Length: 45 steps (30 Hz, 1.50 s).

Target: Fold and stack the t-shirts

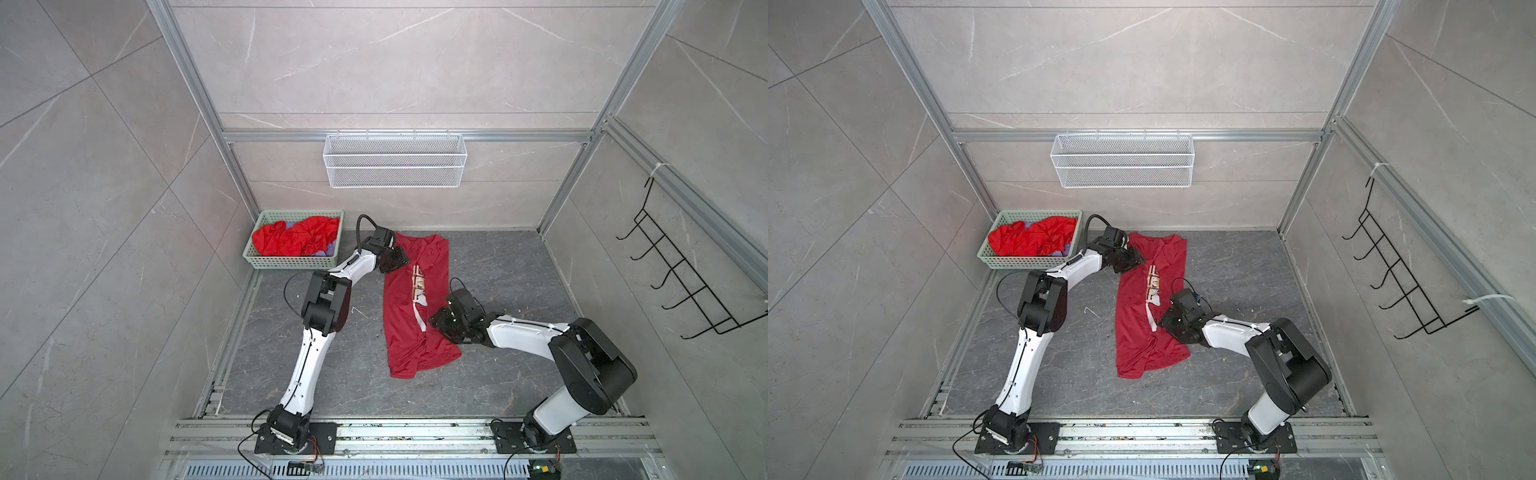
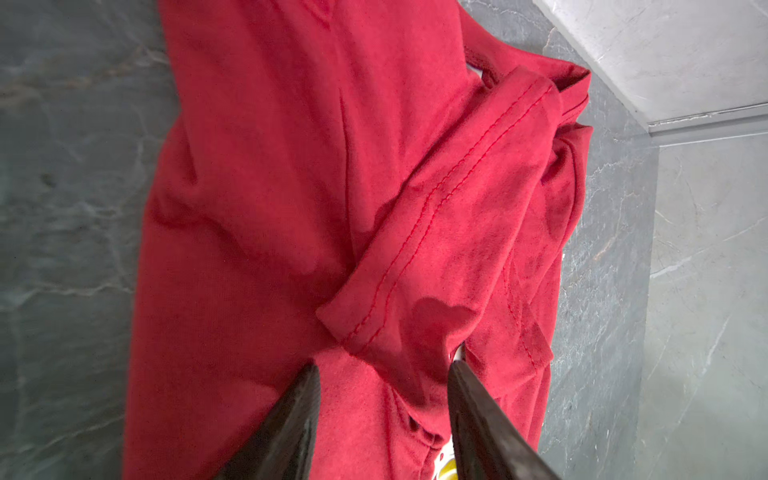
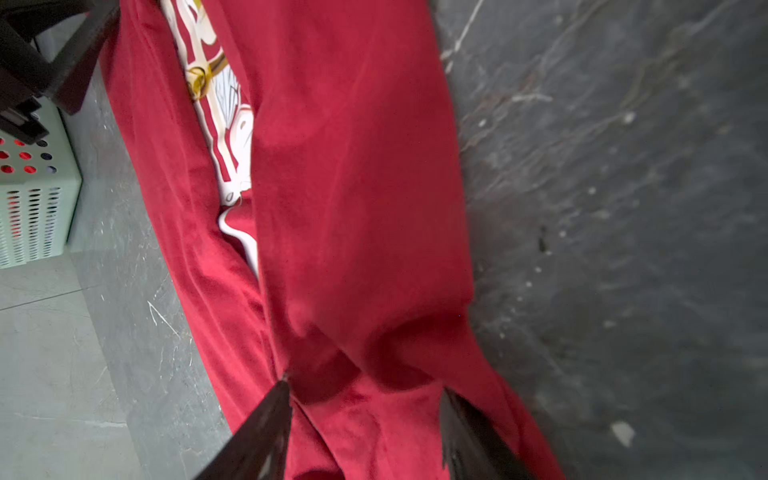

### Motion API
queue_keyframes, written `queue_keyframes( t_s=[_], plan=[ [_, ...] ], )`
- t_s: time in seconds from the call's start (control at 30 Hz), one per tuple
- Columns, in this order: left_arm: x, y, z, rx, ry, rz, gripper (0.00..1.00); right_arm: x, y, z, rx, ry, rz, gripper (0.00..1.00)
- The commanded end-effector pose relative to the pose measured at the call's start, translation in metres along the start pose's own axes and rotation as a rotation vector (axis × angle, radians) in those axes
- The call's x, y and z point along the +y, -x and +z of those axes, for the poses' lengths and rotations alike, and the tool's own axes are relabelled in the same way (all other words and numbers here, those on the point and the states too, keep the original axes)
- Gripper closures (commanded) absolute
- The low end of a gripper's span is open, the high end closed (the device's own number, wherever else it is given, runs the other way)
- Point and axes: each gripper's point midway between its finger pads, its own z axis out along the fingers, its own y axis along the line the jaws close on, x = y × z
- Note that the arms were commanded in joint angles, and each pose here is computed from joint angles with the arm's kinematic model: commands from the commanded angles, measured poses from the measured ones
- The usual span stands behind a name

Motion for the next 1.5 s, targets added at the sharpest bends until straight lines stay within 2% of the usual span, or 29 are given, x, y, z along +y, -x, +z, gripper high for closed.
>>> queue_keyframes(
  t_s=[0.0,0.23,0.4,0.5,0.57,0.7,0.8,1.0,1.07,1.2,1.23,1.37,1.47],
  plan=[
    [0.045,-0.024,0.01,0.064,0.145,-0.072,0.46,-0.077,-0.034,-0.002,0.094,-0.226,0.039,0.4],
    [0.031,-0.019,0.0,0.047,0.102,-0.066,0.46,-0.063,-0.045,-0.017,0.09,-0.158,0.001,0.4],
    [-0.006,-0.005,-0.019,0.027,-0.02,-0.005,0.46,-0.028,-0.028,-0.037,0.044,-0.104,-0.124,0.4],
    [-0.041,0.007,-0.045,0.001,-0.117,0.062,0.46,-0.001,-0.015,-0.057,0.008,-0.066,-0.212,0.4],
    [-0.071,0.014,-0.075,-0.03,-0.194,0.114,0.46,0.011,-0.008,-0.07,-0.017,-0.046,-0.246,0.4],
    [-0.092,0.008,-0.119,-0.062,-0.248,0.156,0.46,0.017,0.001,-0.09,-0.069,-0.041,-0.263,0.4],
    [-0.08,-0.018,-0.141,-0.031,-0.227,0.146,0.46,0.009,0.005,-0.097,-0.098,-0.069,-0.272,0.4],
    [-0.015,-0.112,-0.168,0.062,-0.126,0.034,0.41,-0.002,0.003,-0.098,-0.078,-0.065,-0.326,0.34],
    [-0.002,-0.145,-0.18,0.09,-0.095,0.032,0.37,-0.001,-0.001,-0.098,-0.055,-0.025,-0.356,0.29],
    [0.015,-0.217,-0.197,0.178,-0.039,0.02,0.32,-0.016,-0.003,-0.099,-0.05,-0.016,-0.333,0.14],
    [0.019,-0.235,-0.2,0.2,-0.024,0.017,0.32,-0.02,-0.004,-0.099,-0.044,-0.011,-0.319,0.04],
    [0.036,-0.285,-0.208,0.247,0.026,-0.023,0.3,-0.034,-0.019,-0.098,0.003,0.006,-0.292,0.03],
    [0.051,-0.307,-0.213,0.257,0.059,-0.07,0.3,-0.047,-0.031,-0.095,0.044,-0.005,-0.268,0.05]
  ],
)
